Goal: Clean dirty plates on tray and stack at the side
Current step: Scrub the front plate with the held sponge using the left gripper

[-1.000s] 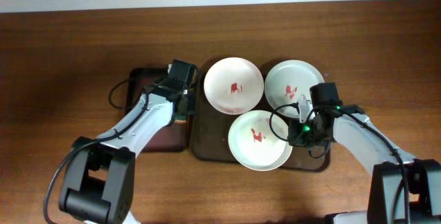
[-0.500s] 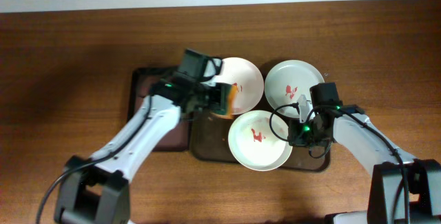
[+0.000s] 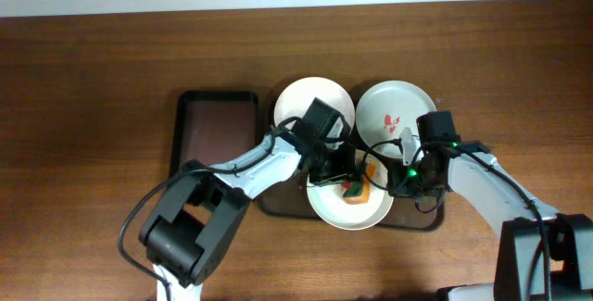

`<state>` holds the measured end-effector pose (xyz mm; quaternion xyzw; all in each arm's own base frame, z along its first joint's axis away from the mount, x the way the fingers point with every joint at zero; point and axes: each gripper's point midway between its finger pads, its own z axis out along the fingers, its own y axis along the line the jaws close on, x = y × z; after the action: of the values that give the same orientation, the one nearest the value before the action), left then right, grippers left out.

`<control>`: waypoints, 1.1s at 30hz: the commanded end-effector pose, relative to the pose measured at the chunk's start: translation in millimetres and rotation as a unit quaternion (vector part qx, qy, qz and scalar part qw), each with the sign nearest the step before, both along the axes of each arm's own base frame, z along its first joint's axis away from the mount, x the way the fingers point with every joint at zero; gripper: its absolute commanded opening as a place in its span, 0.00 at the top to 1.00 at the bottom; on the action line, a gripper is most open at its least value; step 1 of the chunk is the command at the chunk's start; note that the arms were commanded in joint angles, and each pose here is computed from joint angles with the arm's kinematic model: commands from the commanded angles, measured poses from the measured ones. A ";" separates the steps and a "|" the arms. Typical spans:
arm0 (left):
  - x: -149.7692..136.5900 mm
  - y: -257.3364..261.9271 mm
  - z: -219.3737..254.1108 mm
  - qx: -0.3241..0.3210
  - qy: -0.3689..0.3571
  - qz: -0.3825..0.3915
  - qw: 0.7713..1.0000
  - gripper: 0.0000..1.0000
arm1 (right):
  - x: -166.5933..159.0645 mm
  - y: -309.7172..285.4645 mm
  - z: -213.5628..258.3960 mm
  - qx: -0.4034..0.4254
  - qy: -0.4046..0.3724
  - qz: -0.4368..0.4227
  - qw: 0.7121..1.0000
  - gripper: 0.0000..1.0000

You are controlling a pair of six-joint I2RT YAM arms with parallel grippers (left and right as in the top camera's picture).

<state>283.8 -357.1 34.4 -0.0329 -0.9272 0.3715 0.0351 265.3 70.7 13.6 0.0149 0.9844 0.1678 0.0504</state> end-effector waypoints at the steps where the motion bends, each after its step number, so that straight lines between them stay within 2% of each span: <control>1: 22.2 33.4 -24.4 0.100 -0.057 0.023 0.993 1.00 | 2.1 2.9 1.8 0.001 0.000 0.003 1.000 0.96; 5: 38.5 82.3 -4.7 0.172 -0.120 0.010 0.978 1.00 | 2.1 2.9 1.8 0.001 0.000 0.003 1.000 0.96; 8: 35.4 82.9 30.3 0.154 -0.165 -0.022 0.974 1.00 | 2.1 2.9 1.8 0.001 0.000 0.003 1.000 0.96; 10: 42.6 95.9 61.6 0.151 -0.222 -0.043 0.962 1.00 | 1.1 2.8 1.6 0.001 0.002 0.003 1.000 0.96; 12: 63.0 143.7 70.1 0.216 -0.239 0.003 0.947 1.00 | -1.5 2.6 1.3 0.001 0.008 0.003 1.000 0.84; 13: 72.0 171.1 72.6 0.246 -0.247 0.013 0.937 1.00 | -1.7 2.6 1.3 0.000 0.008 0.003 1.000 0.73; 14: 77.6 187.5 72.2 0.257 -0.245 0.020 0.935 1.00 | -1.6 2.6 1.3 0.001 0.008 0.003 1.000 0.73; 15: 86.1 215.9 70.1 0.285 -0.236 0.049 0.928 1.00 | -1.7 2.6 1.2 0.000 0.008 0.003 1.000 0.73; 18: 98.5 258.7 65.1 0.326 -0.223 0.093 0.914 1.00 | -1.7 2.6 1.2 0.000 0.008 0.003 1.000 0.90; 26: 96.0 275.3 -15.5 0.369 -0.136 0.072 0.917 1.00 | -1.7 2.6 1.2 0.001 0.008 0.003 1.000 0.93; 27: 95.1 276.5 -19.9 0.373 -0.131 0.070 0.916 0.91 | -2.0 2.6 1.2 0.001 0.009 0.003 1.000 0.93; 28: 95.6 281.0 -23.5 0.386 -0.131 0.070 0.911 0.42 | -3.2 2.5 1.1 0.000 0.011 0.003 1.000 0.93; 29: 96.4 284.5 -23.8 0.395 -0.132 0.071 0.906 0.30 | -3.4 2.6 1.0 0.000 0.012 0.003 1.000 0.93; 33: 98.2 285.9 -34.6 0.401 -0.128 0.070 0.904 0.28 | -3.5 2.5 1.0 0.000 0.012 0.003 1.000 0.93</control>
<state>383.8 -77.9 18.9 0.0014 -0.9931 -0.0210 -0.1153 258.9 72.6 13.4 0.0156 0.9843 0.1718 0.0370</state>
